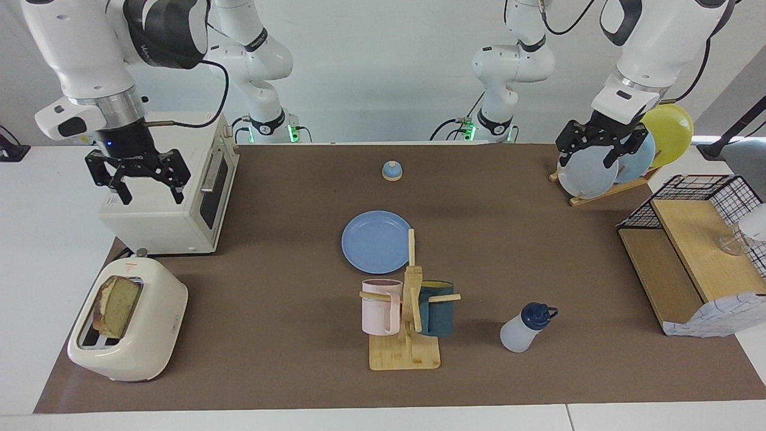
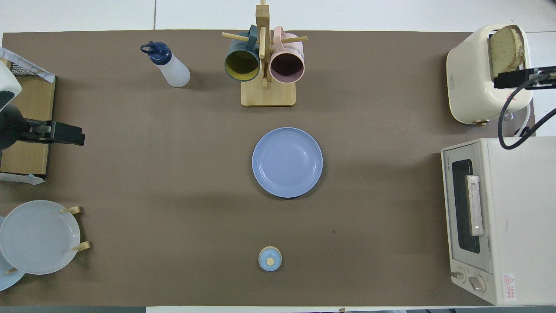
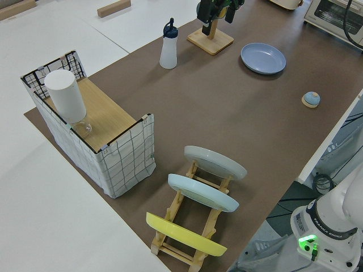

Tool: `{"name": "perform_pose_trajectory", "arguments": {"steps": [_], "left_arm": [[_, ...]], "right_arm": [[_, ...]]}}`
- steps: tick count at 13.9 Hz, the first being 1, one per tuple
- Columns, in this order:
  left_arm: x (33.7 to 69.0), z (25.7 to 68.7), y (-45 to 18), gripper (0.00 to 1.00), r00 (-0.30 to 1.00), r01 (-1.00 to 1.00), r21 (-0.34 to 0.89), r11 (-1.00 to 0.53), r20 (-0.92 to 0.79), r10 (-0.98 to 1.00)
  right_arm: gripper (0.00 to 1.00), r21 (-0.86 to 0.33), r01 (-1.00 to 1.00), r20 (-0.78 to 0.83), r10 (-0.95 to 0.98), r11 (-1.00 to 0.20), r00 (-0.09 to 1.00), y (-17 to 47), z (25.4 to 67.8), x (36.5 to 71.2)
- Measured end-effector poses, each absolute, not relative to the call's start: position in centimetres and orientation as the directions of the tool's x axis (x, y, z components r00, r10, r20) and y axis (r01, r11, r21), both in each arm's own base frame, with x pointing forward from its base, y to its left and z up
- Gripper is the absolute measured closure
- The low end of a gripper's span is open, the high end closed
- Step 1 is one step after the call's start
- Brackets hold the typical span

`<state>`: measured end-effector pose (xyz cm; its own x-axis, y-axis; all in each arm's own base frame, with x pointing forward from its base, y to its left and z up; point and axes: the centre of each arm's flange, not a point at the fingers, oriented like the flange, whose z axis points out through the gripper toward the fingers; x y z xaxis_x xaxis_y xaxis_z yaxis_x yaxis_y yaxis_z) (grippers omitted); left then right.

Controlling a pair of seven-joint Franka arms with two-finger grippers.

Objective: Put bread on plate and add seasoning
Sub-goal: 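Pull the bread from the toaster with the right gripper while the left gripper reaches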

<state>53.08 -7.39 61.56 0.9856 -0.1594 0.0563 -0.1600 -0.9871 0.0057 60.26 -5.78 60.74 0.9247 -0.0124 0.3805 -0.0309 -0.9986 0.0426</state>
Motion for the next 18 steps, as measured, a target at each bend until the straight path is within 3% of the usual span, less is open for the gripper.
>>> {"name": "perform_pose_trajectory", "arguments": {"steps": [2,8,13,15,16,18], "left_arm": [[53.0,60.7,-10.3,0.00,0.978,-0.193,0.007,-0.981,0.085,-0.192],[52.0,53.6,-17.6,0.00,0.974,-0.158,0.035,-0.987,0.170,-0.150],[50.4,44.9,-19.7,0.00,0.912,-0.217,0.022,-0.976,0.360,-0.195],[50.1,42.6,-19.7,0.00,0.890,-0.225,0.023,-0.974,0.411,-0.196],[50.2,41.7,-19.7,0.00,0.879,-0.227,0.031,-0.973,0.437,-0.191],[50.3,40.1,-19.5,0.00,0.847,-0.222,0.055,-0.973,0.505,-0.164]], "right_arm": [[0.00,0.074,-0.044,0.465,-0.004,-0.996,0.885,-9.3,58.5,61.1],[0.00,0.129,-0.011,0.481,0.052,-0.992,0.875,-12.4,49.7,65.3],[0.01,0.135,-0.008,0.532,0.066,-0.991,0.844,-12.7,48.2,67.2],[0.21,0.082,-0.035,0.542,0.015,-0.996,0.840,-12.8,48.2,67.2],[0.38,0.064,-0.040,0.535,0.000,-0.997,0.845,-12.7,48.1,67.2],[0.60,0.049,-0.040,0.492,-0.011,-0.998,0.871,-13.0,48.2,67.1]]}}
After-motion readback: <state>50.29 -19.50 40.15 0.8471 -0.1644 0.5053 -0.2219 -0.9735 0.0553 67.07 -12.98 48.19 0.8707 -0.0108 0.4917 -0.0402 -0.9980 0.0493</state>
